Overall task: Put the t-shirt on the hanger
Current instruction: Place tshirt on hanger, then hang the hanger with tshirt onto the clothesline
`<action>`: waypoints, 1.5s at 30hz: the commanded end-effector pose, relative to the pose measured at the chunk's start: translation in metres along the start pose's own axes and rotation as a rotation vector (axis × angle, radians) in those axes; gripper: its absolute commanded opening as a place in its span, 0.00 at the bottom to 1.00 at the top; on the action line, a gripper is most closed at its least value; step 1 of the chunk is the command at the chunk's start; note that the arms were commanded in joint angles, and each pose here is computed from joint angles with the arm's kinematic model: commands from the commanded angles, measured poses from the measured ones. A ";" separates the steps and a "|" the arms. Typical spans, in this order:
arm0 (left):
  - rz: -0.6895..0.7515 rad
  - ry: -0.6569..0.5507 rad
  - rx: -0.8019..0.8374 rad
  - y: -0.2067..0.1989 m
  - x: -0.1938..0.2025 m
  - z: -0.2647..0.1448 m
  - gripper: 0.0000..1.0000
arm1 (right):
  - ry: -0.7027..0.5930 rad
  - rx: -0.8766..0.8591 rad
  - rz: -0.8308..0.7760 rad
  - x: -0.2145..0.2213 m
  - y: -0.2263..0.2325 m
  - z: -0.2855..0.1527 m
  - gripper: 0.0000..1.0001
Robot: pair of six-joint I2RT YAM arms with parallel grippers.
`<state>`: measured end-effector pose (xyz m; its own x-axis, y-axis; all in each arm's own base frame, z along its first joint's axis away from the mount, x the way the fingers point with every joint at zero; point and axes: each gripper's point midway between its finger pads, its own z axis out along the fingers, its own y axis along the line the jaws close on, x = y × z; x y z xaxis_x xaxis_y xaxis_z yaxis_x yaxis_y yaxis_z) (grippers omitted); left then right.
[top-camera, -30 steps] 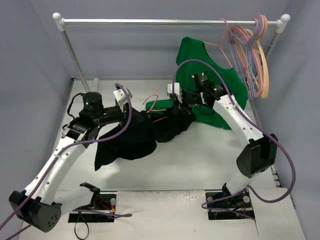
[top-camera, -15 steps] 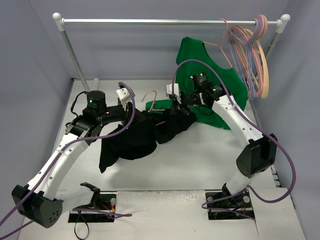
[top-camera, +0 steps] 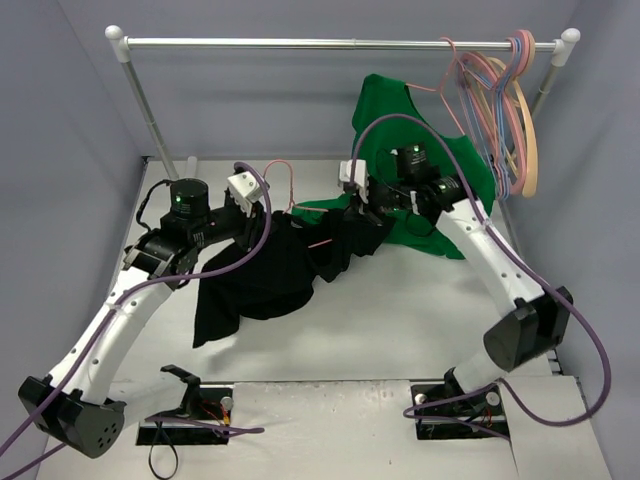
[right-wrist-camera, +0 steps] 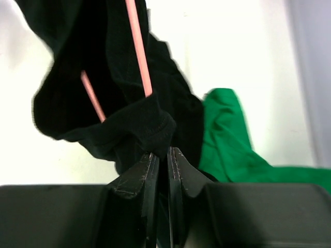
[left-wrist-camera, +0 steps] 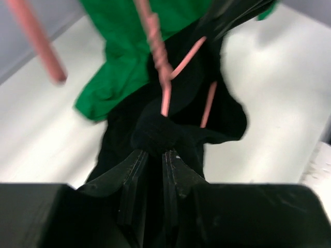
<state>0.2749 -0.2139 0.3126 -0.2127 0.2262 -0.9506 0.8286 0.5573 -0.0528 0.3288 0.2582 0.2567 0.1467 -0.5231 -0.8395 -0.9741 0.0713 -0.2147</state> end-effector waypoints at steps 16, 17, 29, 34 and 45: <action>-0.014 -0.148 -0.872 0.115 -0.082 -0.113 0.60 | -0.162 0.569 -0.063 -0.090 -0.061 -0.105 0.00; -0.022 -0.153 -0.889 0.116 -0.083 -0.117 0.60 | -0.193 0.605 -0.062 -0.102 -0.063 -0.115 0.00; -0.105 -0.172 -0.969 0.120 -0.103 -0.136 0.61 | -0.680 0.897 -0.282 -0.285 -0.057 -0.260 0.00; -0.124 -0.182 -0.977 0.120 -0.105 -0.138 0.61 | -0.727 0.823 -0.269 -0.293 -0.040 -0.259 0.00; -0.171 -0.101 -0.980 0.124 -0.080 -0.127 0.61 | -0.356 0.842 -0.028 -0.190 -0.074 -0.205 0.00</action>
<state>0.3277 -0.0660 0.4075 -0.2366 0.0797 -0.9683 0.0220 0.9968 0.0767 0.3115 0.1953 0.5488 0.4084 -0.1731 -0.8962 -0.6287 0.6584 -0.4137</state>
